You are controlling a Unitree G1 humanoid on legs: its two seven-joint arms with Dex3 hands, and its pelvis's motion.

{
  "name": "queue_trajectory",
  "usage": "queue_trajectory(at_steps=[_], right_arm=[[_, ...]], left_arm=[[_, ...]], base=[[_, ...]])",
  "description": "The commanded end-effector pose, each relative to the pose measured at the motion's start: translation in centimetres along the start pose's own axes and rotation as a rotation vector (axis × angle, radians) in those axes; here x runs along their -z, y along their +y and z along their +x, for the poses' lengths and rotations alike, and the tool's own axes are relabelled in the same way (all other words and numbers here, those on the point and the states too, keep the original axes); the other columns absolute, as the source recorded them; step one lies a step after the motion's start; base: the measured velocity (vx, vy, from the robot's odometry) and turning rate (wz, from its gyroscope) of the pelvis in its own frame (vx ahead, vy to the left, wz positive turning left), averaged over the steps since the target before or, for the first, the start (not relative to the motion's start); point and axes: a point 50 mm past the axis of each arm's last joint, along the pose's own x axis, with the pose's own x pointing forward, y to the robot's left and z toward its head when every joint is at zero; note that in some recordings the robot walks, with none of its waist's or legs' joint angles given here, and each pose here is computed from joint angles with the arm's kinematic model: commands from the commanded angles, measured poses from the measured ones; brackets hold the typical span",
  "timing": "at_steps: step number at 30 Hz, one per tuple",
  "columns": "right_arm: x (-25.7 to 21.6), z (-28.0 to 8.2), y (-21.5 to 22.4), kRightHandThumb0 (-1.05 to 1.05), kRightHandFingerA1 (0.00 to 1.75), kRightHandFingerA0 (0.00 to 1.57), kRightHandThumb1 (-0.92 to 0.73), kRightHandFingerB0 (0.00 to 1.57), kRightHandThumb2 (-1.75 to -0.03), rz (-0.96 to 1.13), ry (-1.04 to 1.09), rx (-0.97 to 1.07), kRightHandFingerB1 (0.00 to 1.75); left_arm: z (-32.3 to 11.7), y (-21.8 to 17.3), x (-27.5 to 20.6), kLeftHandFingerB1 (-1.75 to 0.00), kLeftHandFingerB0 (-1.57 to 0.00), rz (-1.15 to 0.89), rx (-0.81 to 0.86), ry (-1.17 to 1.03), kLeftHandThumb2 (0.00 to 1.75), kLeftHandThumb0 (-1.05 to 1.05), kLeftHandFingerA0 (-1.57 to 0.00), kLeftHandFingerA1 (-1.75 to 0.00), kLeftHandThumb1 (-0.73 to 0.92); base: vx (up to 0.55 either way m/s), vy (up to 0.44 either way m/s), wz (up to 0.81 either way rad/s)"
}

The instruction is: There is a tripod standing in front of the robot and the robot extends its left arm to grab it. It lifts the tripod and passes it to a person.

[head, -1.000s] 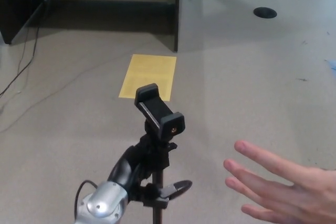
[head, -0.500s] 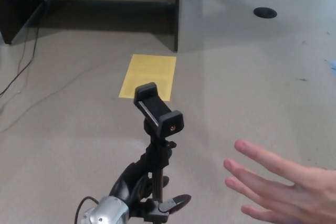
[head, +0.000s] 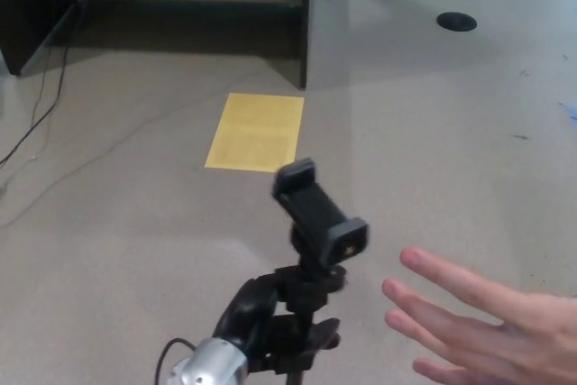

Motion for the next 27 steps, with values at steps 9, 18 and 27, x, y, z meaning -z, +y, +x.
queue_trajectory(at_steps=[9,18,27], right_arm=[[0.5,-0.1,-0.5,-0.37,0.41,0.63,-0.7,0.44,-0.61,-0.011,0.039,-0.003,0.35],[0.3,0.1,-0.6,-0.38,0.41,0.63,-0.71,0.44,-0.6,-0.005,0.04,-0.001,0.35],[0.8,-0.2,-0.4,-0.39,0.42,0.64,-0.7,0.45,-0.61,-0.015,0.05,-0.006,0.36]], left_arm=[[-0.5,0.4,-1.4,-1.18,-0.78,-0.044,-0.061,-0.171,0.81,0.02,-0.94,-1.35,0.77],[-0.9,1.7,-4.7,-1.14,-0.81,-0.036,-0.078,-0.308,0.85,0.03,-1.0,-1.29,0.73],[-3.1,1.2,-10.3,-1.1,-0.85,0.072,-0.017,-0.56,0.84,-0.01,-1.11,-1.2,0.73]], base=[[0.0,0.0,0.0],[0.0,0.0,0.0],[0.0,0.0,0.0]])
